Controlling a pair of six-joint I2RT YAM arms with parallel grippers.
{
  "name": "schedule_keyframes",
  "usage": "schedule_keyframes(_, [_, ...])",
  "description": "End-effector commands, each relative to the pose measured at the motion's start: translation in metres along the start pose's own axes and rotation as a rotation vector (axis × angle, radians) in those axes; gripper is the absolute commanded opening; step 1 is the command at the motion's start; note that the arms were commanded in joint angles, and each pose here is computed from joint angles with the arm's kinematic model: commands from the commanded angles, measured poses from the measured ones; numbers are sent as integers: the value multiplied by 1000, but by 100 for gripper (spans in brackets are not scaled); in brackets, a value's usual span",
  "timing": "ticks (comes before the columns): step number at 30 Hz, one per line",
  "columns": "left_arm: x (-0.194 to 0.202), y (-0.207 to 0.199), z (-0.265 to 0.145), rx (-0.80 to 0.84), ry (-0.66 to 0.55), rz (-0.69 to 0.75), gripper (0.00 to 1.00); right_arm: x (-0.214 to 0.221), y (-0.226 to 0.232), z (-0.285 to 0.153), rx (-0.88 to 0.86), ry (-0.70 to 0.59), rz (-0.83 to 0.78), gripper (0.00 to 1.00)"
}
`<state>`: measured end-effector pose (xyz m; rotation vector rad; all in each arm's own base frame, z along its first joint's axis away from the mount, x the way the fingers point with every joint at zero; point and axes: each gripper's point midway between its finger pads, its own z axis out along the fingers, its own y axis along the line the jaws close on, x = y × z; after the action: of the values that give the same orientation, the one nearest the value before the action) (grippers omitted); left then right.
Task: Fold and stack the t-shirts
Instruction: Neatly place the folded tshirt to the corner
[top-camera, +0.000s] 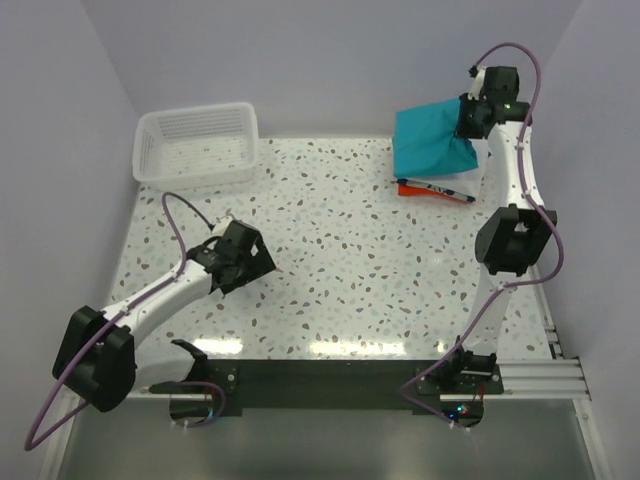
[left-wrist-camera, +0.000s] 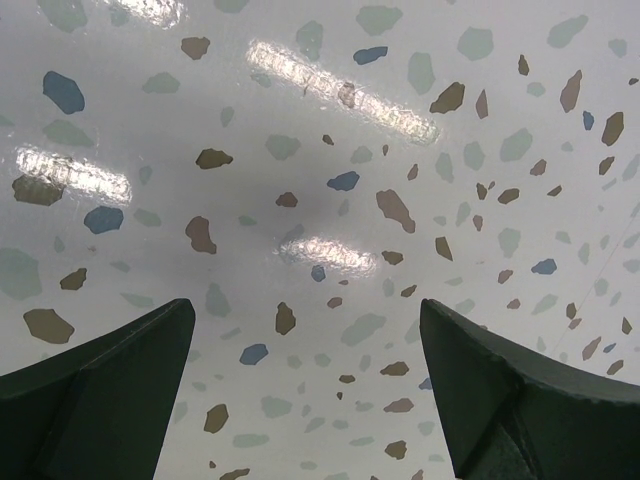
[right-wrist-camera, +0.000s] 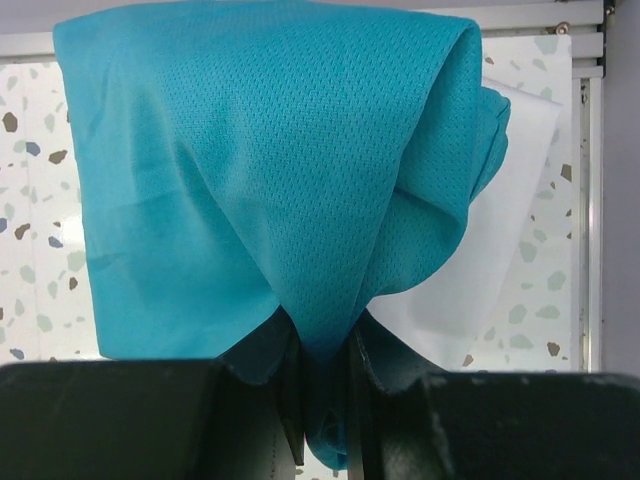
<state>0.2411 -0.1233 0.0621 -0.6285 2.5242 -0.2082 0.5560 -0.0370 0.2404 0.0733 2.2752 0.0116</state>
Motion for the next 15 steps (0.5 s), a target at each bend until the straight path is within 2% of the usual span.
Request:
schedule_keyframes(1, [-18,-18,-5,47,-42,-7,100,-13,-5,5,1,-55,28,0])
schedule_keyframes(15, [-18,-18,-1,33,-39,1,100,25,-36,31,29,41,118,1])
